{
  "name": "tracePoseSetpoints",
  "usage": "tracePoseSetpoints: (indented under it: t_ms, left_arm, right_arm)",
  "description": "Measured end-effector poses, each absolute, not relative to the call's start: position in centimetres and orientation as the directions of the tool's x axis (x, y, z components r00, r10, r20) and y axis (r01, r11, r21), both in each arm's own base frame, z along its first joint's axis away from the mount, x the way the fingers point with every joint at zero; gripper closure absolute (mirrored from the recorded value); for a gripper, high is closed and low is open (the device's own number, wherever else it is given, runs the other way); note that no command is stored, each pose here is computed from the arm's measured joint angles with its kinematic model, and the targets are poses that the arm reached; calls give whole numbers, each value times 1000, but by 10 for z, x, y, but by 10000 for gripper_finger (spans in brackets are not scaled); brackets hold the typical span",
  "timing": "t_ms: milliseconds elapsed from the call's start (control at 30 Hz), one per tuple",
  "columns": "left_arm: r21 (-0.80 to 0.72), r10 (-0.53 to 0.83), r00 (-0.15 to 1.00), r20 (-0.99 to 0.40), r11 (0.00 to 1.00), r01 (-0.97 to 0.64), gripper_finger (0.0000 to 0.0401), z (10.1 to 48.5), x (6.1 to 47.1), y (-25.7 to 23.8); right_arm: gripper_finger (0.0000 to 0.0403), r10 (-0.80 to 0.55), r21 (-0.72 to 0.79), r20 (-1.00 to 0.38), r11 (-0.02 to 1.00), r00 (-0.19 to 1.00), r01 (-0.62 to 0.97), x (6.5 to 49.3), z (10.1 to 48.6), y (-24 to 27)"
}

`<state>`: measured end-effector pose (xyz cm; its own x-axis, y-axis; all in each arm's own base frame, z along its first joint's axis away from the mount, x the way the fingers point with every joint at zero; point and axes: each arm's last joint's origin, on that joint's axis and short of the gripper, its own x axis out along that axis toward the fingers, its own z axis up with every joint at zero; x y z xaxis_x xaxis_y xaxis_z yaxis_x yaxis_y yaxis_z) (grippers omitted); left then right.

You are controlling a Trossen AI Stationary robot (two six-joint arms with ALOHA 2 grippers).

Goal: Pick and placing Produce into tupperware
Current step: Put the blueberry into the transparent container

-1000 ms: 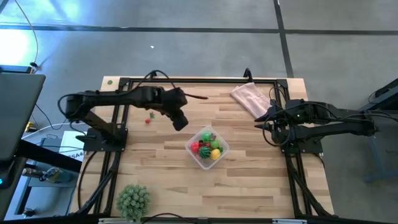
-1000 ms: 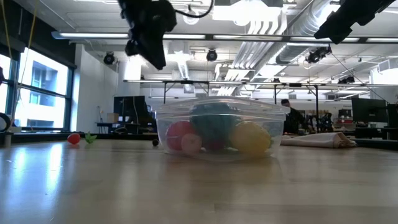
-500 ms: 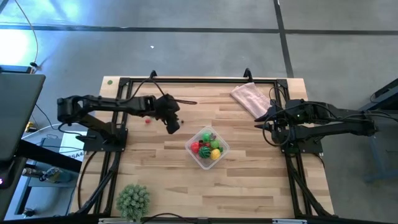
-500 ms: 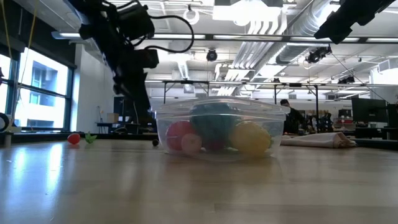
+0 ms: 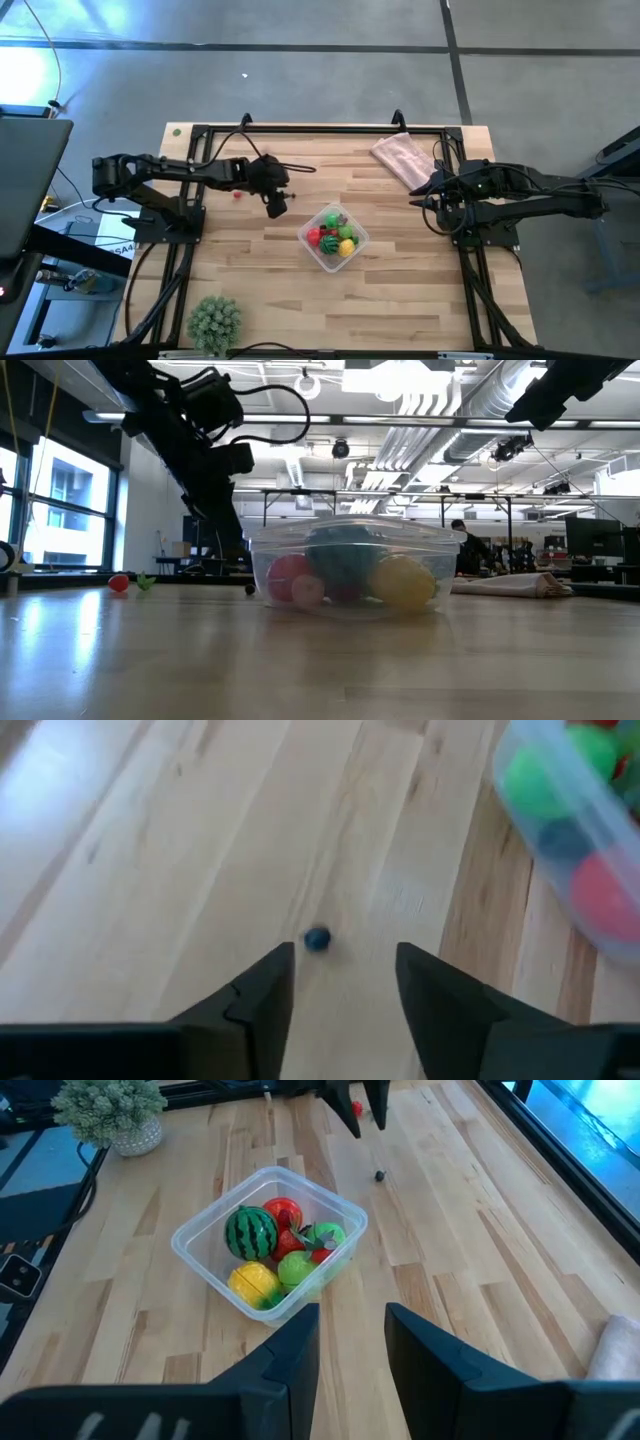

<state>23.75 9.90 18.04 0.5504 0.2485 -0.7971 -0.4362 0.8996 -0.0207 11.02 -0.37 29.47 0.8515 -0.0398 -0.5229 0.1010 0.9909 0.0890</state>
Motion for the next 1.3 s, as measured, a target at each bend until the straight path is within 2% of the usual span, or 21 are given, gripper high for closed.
tracePoseSetpoints:
  t_ms: [233, 633, 933, 1300]
  left_arm:
    - [-31, 242, 518, -820, 886, -462, 207, 163, 235, 98]
    - [-2, 242, 441, -864, 875, -484, 213, 129, 247, 104]
    - [31, 249, 435, -865, 893, -449, 212, 116, 253, 107]
    - [59, 263, 478, -838, 915, -400, 212, 114, 259, 109]
  right_arm:
    - [297, -40, 90, -523, 991, 851, 101, 110, 295, -4]
    - [297, -40, 89, -523, 991, 851, 101, 110, 295, -4]
    - [297, -40, 90, -523, 991, 851, 101, 110, 295, -4]
    - [297, -40, 89, -523, 991, 851, 101, 110, 295, -4]
